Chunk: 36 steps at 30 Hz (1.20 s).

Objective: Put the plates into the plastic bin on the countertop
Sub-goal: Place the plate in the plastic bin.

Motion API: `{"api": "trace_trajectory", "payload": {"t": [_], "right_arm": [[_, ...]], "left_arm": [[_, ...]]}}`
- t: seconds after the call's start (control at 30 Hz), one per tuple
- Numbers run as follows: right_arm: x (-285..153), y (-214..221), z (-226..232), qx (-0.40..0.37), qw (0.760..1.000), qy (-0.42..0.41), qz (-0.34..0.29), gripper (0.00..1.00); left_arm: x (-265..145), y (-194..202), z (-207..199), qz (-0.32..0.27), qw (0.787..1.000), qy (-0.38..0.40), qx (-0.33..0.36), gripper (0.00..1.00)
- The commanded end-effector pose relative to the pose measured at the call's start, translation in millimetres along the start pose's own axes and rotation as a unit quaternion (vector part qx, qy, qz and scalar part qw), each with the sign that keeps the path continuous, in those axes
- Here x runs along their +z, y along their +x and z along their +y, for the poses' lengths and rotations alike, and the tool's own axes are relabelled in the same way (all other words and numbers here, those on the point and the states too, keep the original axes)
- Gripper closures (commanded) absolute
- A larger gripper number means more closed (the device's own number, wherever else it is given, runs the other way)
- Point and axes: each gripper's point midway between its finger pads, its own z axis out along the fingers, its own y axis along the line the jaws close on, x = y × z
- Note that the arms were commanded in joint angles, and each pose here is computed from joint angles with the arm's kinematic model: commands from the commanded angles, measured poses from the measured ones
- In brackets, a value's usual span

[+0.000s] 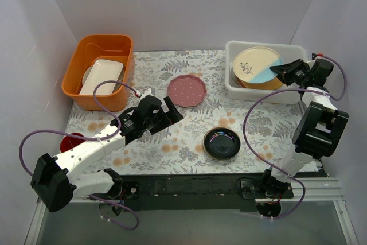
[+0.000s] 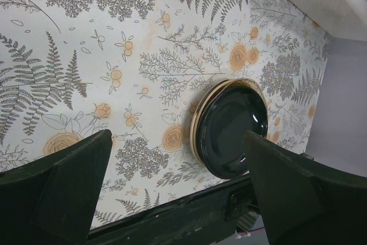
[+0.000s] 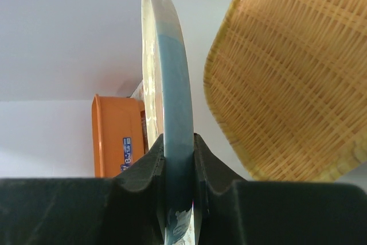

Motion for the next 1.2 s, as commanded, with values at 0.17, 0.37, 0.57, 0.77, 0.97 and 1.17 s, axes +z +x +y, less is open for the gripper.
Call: {"api": "trace_trajectory", "payload": {"t": [0.17, 0.37, 0.57, 0.77, 0.97, 1.17], "right_arm": [[-3, -26, 34, -0.033, 0.997, -0.063, -0.021, 0.99], [3, -24, 19, -0.021, 0.998, -0.057, -0.015, 0.99], [9, -25, 5, -0.005, 0.999, -0.044, -0.017, 0.99], [15, -28, -5, 0.002, 0.999, -0.032, -0.023, 0.99], [21, -37, -8, 0.005, 0.999, -0.03, -0.028, 0.99], [24, -38, -14, 0.007, 0.999, -0.021, -0.026, 0.99]], "left_arm": [[-1, -6, -6, -0.008, 1.0, 0.0, 0.007, 0.02], [5, -3, -5, -0.002, 1.0, -0.004, 0.007, 0.02], [10, 0, -5, 0.006, 1.0, -0.008, 0.009, 0.02], [11, 2, 0, 0.007, 1.0, -0.012, 0.007, 0.02], [13, 4, 2, 0.01, 1.0, -0.015, 0.01, 0.02], [15, 5, 3, 0.012, 1.0, -0.019, 0.012, 0.02]]}}
